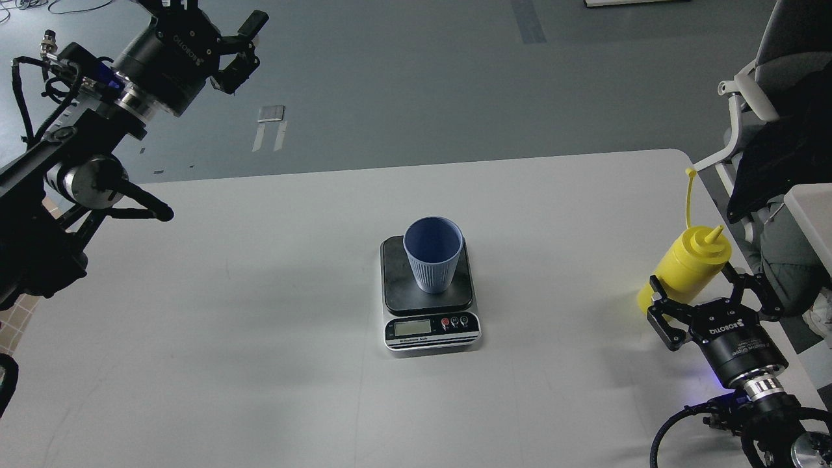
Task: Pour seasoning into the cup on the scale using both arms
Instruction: 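Lower the right gripper to the yellow bottle and grasp it, then lift the yellow bottle with the right gripper toward the cup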
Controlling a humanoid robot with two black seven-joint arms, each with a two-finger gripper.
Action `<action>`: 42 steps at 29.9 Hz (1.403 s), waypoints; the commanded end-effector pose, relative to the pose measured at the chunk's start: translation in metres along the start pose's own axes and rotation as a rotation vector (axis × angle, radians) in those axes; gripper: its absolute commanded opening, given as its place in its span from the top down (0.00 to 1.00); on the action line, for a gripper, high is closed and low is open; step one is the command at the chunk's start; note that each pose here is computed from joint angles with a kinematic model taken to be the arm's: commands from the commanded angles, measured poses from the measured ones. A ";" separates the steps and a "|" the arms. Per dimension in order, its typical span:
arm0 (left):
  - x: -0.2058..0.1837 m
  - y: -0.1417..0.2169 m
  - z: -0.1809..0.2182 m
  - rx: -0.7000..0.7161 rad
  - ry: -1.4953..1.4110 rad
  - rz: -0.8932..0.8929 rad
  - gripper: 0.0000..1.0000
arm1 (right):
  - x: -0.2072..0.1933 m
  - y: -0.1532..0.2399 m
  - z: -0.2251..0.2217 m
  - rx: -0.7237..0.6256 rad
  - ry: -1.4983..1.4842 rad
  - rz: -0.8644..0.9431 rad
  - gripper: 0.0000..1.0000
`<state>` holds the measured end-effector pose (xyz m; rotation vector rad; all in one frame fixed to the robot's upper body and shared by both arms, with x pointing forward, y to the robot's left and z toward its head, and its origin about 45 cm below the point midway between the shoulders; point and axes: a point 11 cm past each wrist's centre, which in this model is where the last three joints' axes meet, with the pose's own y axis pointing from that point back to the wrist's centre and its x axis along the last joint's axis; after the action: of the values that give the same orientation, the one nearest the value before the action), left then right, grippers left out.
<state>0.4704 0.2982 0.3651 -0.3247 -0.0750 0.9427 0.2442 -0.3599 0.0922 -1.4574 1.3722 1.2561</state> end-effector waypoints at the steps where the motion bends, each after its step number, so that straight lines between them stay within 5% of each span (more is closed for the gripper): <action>1: 0.000 0.000 0.000 0.000 -0.002 0.001 0.02 | 0.004 -0.005 0.001 -0.006 0.002 0.014 0.00; 13: 0.001 0.002 0.000 0.006 -0.004 0.002 0.02 | 0.005 -0.007 0.000 -0.003 0.034 0.022 0.06; 17: 0.002 0.002 -0.001 0.007 -0.004 0.004 0.02 | 0.006 -0.008 -0.004 0.028 0.066 0.033 0.19; 20: 0.002 0.003 -0.002 0.010 -0.003 0.004 0.02 | 0.008 -0.008 -0.005 0.040 0.114 0.051 0.47; 23: 0.002 0.006 -0.006 0.017 0.001 0.008 0.02 | 0.010 -0.007 -0.004 0.038 0.153 0.065 0.52; 26: 0.002 0.006 -0.007 0.018 0.002 0.009 0.02 | 0.010 -0.008 -0.001 0.021 0.184 0.068 0.75; 28: 0.003 0.007 -0.006 0.020 -0.002 0.009 0.02 | 0.009 -0.008 -0.002 0.030 0.207 0.070 0.81; 36: 0.004 0.007 -0.004 0.008 -0.010 0.009 0.02 | -0.005 -0.026 -0.004 0.000 0.330 0.047 0.93; 42: 0.004 0.006 0.000 -0.011 -0.006 0.014 0.02 | -0.066 -0.075 -0.017 0.014 0.487 -0.096 0.95</action>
<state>0.4685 0.3047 0.3628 -0.3271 -0.0833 0.9562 0.3000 -0.3581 0.1256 -1.7891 1.6166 0.9555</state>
